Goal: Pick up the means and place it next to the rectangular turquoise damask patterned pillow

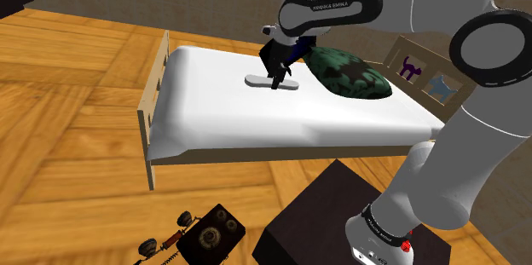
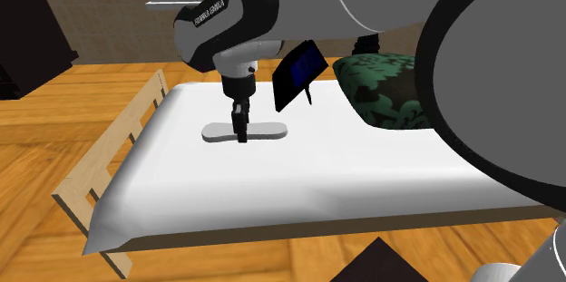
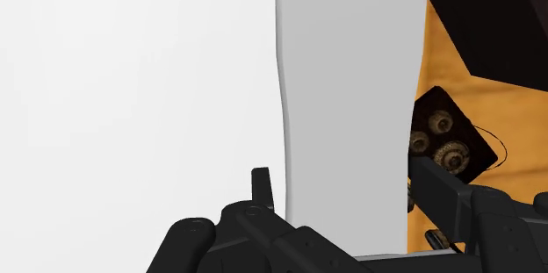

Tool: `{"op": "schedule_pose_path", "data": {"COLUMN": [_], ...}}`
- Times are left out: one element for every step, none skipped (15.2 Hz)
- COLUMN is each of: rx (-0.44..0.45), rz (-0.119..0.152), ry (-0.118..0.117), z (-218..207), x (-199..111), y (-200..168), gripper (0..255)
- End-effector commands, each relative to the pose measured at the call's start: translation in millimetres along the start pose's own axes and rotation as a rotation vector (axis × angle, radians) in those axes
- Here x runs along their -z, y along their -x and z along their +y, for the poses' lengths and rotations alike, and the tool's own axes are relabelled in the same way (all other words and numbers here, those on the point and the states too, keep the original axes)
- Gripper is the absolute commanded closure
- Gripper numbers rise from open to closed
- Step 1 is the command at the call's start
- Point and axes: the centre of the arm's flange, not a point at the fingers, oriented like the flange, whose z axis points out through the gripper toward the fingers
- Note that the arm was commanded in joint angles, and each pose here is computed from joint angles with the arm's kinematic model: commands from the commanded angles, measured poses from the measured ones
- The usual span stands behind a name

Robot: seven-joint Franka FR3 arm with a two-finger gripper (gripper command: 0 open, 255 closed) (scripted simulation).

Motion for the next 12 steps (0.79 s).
{"op": "schedule_pose_path", "data": {"rx": [0.000,0.000,0.000,0.000,0.000,0.000,0.000,0.000,0.000,0.000,0.000,0.000], "rz": [0.000,0.000,0.000,0.000,0.000,0.000,0.000,0.000,0.000,0.000,0.000,0.000], "ry": [0.000,0.000,0.000,0.000,0.000,0.000,0.000,0.000,0.000,0.000,0.000,0.000], "z": [0.0,-0.1,-0.2,-0.3,-0.4,-0.5,-0.6,-0.7,-0.8,-0.9,-1.0,-1.1], "x": [10.1,15.4,20.7,26.0,31.2,36.5,41.8,47.1,52.4,57.6,62.9,68.2], "y": [-0.8,-0.9,-0.9,-1.0,-1.1,-1.1,-1.2,-1.2,-1.3,-1.3,-1.4,-1.5], "gripper": [255,255,255,255,255,255,255,255,255,255,255,255]}}
